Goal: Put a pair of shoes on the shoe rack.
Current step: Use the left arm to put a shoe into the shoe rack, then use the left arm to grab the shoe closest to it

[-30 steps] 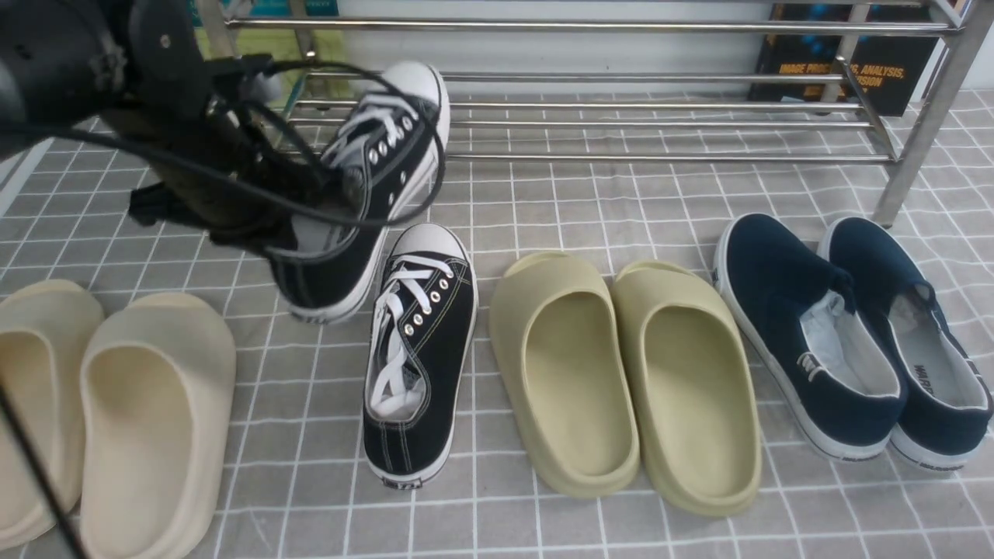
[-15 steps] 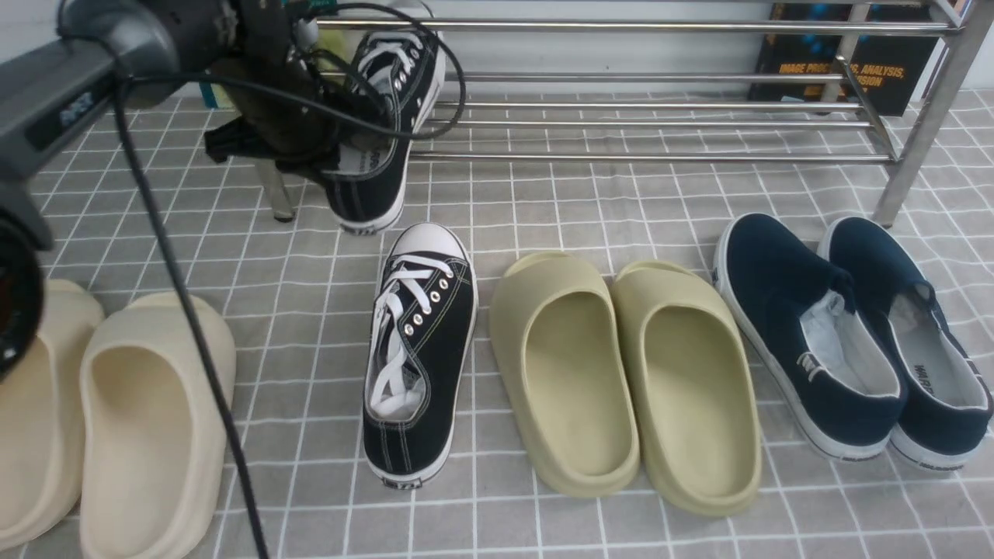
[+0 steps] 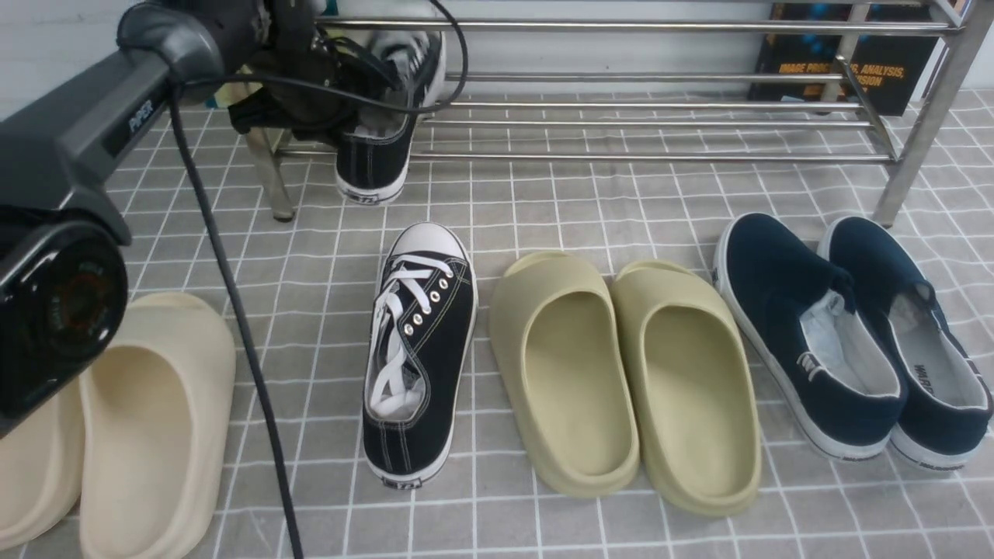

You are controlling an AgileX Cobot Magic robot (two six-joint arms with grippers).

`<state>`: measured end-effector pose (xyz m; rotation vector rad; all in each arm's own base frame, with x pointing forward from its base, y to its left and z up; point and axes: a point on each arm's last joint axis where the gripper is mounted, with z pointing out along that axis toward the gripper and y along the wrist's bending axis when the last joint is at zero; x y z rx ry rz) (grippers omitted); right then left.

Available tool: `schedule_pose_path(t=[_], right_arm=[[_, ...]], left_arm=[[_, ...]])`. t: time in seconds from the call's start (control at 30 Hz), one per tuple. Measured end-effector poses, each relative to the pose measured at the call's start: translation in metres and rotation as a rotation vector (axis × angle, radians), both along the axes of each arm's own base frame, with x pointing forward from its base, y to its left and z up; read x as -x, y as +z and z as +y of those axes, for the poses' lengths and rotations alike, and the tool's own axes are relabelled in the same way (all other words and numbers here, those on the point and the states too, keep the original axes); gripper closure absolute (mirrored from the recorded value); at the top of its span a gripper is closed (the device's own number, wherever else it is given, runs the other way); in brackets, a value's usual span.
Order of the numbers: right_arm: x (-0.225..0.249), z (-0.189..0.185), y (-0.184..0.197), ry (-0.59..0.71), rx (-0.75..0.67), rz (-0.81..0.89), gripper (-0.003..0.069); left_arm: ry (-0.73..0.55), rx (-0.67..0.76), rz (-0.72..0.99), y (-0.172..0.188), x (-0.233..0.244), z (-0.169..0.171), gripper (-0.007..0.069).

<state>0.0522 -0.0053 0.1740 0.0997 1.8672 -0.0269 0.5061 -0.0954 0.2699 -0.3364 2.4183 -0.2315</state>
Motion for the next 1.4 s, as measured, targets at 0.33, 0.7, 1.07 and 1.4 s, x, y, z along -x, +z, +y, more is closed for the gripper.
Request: schedule_pose_path(t=[0.33, 0.7, 1.07, 1.4], right_arm=[[0.0, 0.0, 0.0, 0.0, 0.0, 0.0, 0.0419], [0.0, 0.0, 0.0, 0.0, 0.0, 0.0, 0.0419], [0.0, 0.0, 0.0, 0.0, 0.0, 0.0, 0.0419], [0.0, 0.0, 0.0, 0.0, 0.0, 0.0, 0.0419]], left_arm=[[0.001, -0.054, -0.068, 0.073, 0.034, 0.011, 0.0309], [-0.196, -0.086, 0.228, 0.081, 0.102, 0.013, 0.048], [-0.466, -0.099, 0.305, 0.03, 0.204, -0.042, 0.0638], [-0.394, -0.101, 0.399, 0.006, 0.213, -0.04, 0.0571]])
